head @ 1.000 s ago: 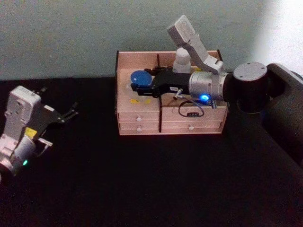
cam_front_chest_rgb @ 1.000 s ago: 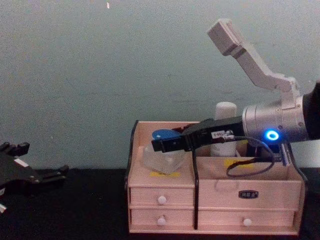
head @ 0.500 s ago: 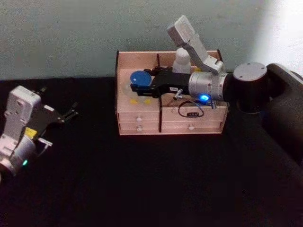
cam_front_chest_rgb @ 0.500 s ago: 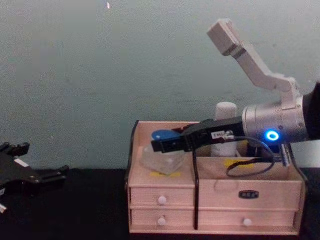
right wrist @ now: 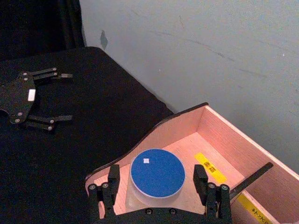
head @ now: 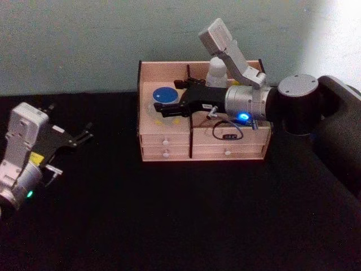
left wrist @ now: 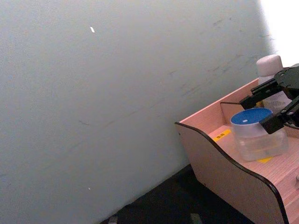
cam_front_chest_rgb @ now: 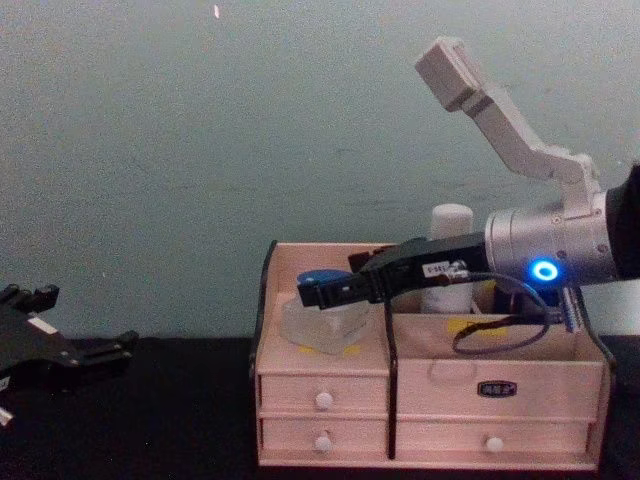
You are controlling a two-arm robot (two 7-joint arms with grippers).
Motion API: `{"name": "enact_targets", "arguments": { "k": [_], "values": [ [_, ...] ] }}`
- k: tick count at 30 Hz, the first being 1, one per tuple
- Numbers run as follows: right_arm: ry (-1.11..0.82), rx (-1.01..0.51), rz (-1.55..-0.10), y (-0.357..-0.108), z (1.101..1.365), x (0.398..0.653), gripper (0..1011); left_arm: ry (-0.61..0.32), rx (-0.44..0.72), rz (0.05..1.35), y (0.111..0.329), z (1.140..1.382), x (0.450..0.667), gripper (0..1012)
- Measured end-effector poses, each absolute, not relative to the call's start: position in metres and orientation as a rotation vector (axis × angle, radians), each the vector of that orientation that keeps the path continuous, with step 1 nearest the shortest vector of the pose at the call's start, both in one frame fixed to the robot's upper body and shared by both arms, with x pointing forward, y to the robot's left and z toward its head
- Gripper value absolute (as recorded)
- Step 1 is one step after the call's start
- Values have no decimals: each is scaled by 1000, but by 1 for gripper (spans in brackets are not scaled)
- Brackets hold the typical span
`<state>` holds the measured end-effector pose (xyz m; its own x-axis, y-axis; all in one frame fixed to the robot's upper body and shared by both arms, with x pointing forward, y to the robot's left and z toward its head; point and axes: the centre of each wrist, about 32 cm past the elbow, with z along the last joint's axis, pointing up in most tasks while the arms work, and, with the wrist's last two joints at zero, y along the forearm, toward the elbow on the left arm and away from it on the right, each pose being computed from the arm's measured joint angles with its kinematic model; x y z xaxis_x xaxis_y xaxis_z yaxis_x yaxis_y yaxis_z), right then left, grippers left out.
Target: Pick up the facial cleanser and watermelon frost from the table and place them into the tiered storage box.
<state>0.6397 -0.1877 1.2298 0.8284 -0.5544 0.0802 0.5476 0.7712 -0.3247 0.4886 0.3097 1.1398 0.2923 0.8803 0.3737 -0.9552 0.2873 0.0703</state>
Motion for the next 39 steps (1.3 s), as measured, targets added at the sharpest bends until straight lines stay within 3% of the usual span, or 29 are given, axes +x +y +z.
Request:
{"name": "enact_targets", "arguments": {
  "k": [8, 20, 32, 39],
  "values": [
    [14, -343, -602, -188, 1231, 638, 1003, -285, 304, 1248, 310, 1140, 489, 1001],
    [-23, -298, -640, -210, 1243, 610, 1003, -285, 304, 1248, 310, 1140, 489, 1001],
    [8, -297, -664, -271, 1245, 546, 1003, -285, 304, 1248, 310, 1140, 489, 1001],
    [19, -299, -893, -309, 1246, 508, 1003, -285, 304, 1248, 310, 1140, 489, 1001]
  ]
}}
